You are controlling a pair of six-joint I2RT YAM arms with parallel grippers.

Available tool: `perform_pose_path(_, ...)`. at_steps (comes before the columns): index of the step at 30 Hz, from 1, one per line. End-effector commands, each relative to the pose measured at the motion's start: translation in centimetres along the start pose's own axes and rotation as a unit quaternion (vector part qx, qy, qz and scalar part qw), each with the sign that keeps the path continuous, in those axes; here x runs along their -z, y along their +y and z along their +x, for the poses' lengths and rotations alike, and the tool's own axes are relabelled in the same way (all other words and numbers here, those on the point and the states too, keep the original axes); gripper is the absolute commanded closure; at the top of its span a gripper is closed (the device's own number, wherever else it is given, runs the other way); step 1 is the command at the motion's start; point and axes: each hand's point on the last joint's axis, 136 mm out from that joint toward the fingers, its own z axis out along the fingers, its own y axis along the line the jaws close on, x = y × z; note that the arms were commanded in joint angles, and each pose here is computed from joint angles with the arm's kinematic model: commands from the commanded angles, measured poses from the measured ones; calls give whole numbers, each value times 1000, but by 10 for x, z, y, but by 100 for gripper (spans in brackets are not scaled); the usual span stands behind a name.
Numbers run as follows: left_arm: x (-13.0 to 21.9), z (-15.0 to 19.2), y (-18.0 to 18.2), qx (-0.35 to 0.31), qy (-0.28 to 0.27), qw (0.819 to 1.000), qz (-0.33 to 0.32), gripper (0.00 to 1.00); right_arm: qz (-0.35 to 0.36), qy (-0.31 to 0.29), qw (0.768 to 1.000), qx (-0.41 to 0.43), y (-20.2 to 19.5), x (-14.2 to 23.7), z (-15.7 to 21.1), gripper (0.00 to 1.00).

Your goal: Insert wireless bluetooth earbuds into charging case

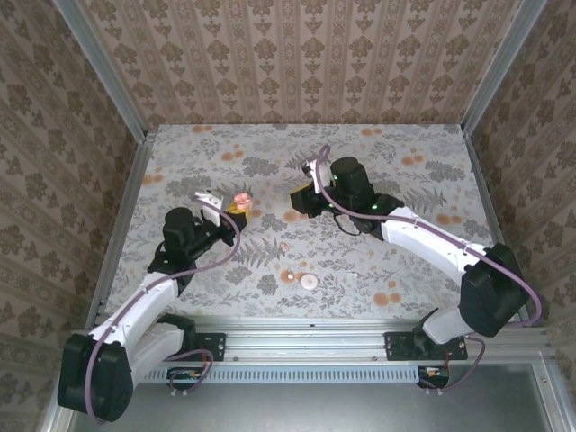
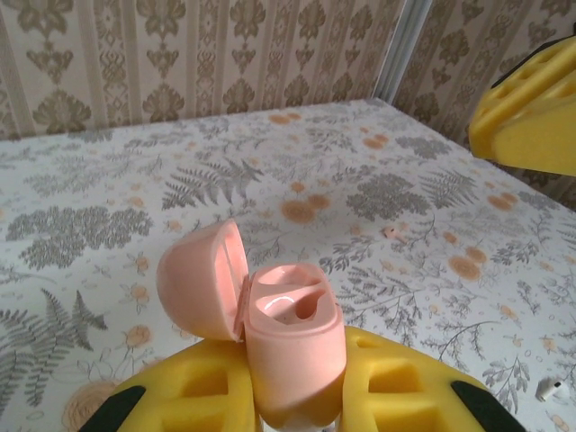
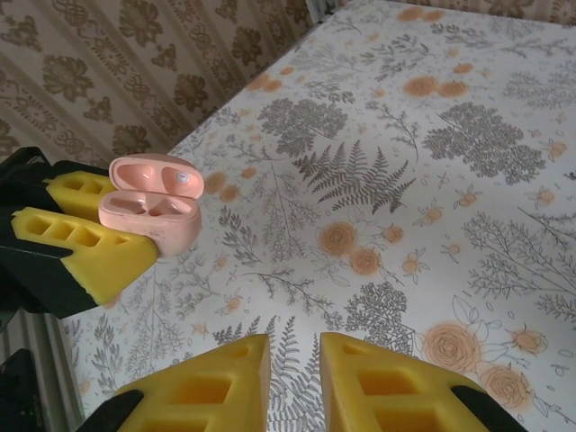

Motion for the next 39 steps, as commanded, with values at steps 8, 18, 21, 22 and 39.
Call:
perform_pose_path(8,0,-21,-29,-69,-50,994,68,97,-105,-70,991,50,47,20,-44,78)
perform_pose_path(18,0,-19,-53,-98,-47,986,123,97,-191,-82,975,84,87,5,-59,78)
perform_pose_path(21,1,-20,-57,-104,-49,985,128,97,-209,-82,971,87,95,1,-58,78)
perform_pose_path(22,1,-21,-57,-104,-49,985,128,97,-213,-79,970,86,96,-2,-57,78)
perform_pose_path(39,2,-17,-54,-99,-36,988,112,97,-214,-16,977,6,78,-19,-33,78)
